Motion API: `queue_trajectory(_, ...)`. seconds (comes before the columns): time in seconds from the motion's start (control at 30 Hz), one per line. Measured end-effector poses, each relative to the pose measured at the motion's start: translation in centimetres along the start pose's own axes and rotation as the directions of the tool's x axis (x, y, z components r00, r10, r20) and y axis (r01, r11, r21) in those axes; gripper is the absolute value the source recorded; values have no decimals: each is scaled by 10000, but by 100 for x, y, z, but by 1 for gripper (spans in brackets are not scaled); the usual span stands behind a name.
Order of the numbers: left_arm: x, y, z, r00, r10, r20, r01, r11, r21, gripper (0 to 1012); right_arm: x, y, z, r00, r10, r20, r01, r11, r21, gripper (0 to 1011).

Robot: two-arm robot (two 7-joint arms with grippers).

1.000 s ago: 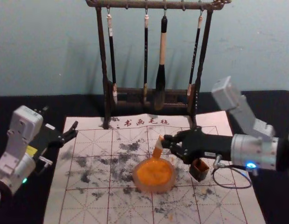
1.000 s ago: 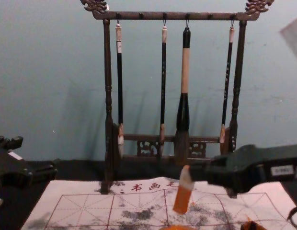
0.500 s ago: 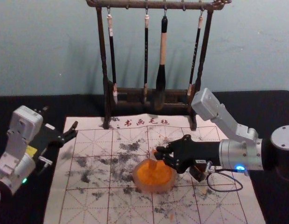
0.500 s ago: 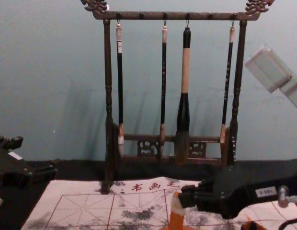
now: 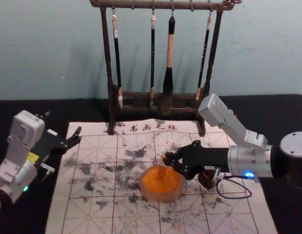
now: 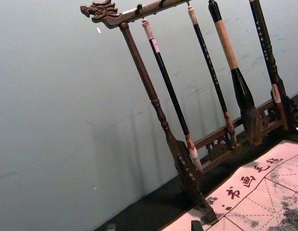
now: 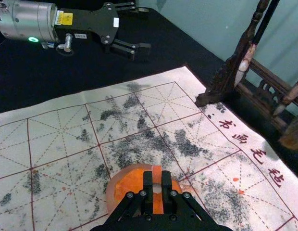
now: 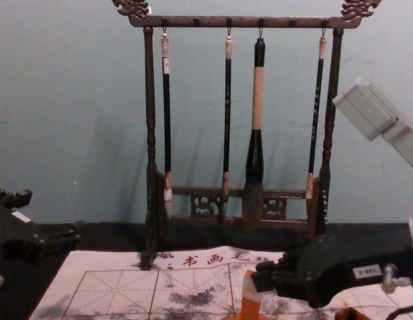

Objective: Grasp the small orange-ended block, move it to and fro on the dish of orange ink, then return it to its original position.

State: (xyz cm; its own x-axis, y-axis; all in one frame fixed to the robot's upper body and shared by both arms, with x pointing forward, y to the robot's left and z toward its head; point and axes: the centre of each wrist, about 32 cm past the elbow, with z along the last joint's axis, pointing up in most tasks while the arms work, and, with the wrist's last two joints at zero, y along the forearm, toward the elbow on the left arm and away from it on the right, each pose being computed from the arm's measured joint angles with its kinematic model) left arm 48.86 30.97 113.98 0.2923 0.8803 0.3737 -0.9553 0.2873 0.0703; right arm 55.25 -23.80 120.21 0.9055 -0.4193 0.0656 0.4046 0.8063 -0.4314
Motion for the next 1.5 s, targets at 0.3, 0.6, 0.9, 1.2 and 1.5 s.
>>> queue_trajectory(0.3, 0, 0, 0, 10000, 1, -1, -1, 10000, -1, 1010, 4, 44, -26, 10000, -97, -8, 97, 10000, -9, 47)
queue_trajectory(0.6, 0, 0, 0, 10000, 1, 0, -1, 10000, -1, 1010, 7, 62, -25, 9999, -167, -3, 167, 9999, 19, 47)
queue_trajectory(0.9, 0, 0, 0, 10000, 0, 0, 0, 10000, 0, 1010, 21, 43, -25, 9997, -242, 62, 243, 9997, -20, 47)
queue_trajectory(1.2, 0, 0, 0, 10000, 0, 0, 0, 10000, 0, 1010, 23, -9, -41, 9995, -300, 96, 301, 9995, -69, 47)
queue_trajectory(1.5, 0, 0, 0, 10000, 0, 0, 0, 10000, 0, 1010, 2, -86, -59, 9995, -323, 54, 323, 9994, -77, 46)
